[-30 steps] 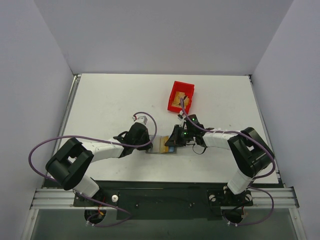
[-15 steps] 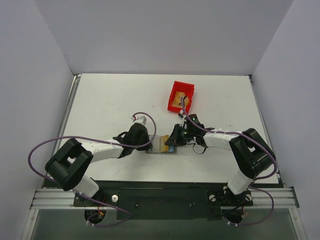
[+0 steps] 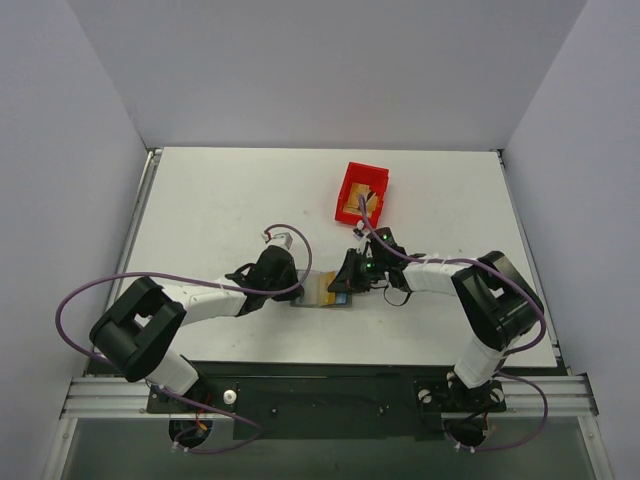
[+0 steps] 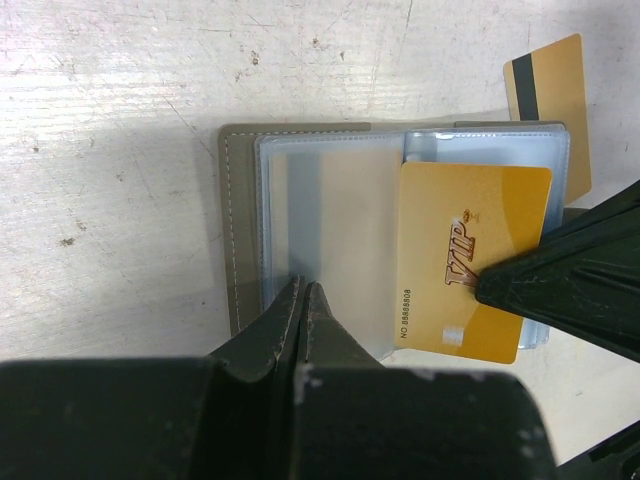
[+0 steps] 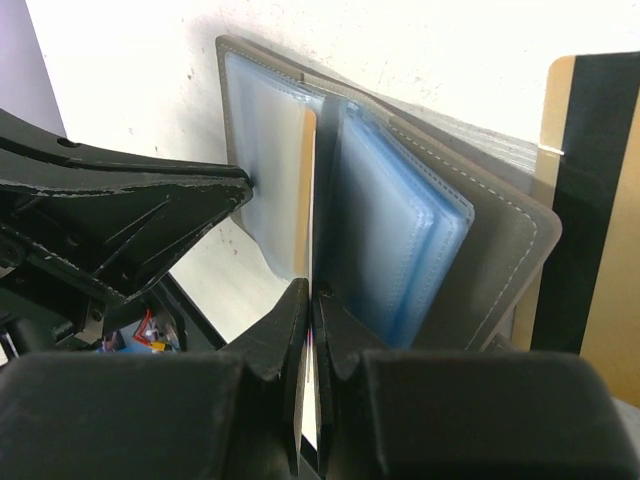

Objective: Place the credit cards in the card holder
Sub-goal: Insert the credit card into the card holder.

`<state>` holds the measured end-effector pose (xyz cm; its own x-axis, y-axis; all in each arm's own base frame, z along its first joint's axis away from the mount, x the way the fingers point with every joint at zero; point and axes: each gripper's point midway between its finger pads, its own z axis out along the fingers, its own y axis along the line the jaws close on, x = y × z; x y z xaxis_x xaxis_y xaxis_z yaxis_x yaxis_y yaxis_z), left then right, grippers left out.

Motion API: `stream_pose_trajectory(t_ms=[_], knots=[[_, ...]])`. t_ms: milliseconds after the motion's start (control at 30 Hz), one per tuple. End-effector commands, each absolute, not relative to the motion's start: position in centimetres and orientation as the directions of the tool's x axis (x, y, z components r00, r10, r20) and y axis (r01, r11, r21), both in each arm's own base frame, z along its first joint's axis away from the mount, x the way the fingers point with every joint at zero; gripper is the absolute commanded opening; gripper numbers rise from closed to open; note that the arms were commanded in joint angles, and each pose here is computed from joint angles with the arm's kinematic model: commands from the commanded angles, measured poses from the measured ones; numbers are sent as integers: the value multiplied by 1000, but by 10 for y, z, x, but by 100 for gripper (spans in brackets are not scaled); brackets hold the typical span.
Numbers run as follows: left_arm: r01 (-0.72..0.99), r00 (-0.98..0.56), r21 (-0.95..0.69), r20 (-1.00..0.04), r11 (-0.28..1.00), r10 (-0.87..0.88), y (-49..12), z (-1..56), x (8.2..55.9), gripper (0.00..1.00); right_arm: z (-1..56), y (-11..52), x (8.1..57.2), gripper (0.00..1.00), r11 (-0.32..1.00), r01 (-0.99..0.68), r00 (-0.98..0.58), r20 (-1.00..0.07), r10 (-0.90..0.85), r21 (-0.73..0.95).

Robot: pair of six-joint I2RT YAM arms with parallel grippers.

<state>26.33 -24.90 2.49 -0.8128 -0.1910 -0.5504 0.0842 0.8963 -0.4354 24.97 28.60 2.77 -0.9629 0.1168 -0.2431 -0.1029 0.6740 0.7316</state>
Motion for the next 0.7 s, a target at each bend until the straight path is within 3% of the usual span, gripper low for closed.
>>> stream_pose_trajectory(t_ms=[0,433,667], knots=[[45,-851,-356,-503,934,-151,-228,2,246,0,37,298,255,0,638,-130,-964,-249,99,759],[50,-809,-367,-560,929,-178,-225,46,262,2,38,295,254,0,645,-136,-962,-256,96,752],[30,-810,-345,-558,938,-179,-212,41,267,4,43,296,256,0,638,-141,-960,-261,97,757]])
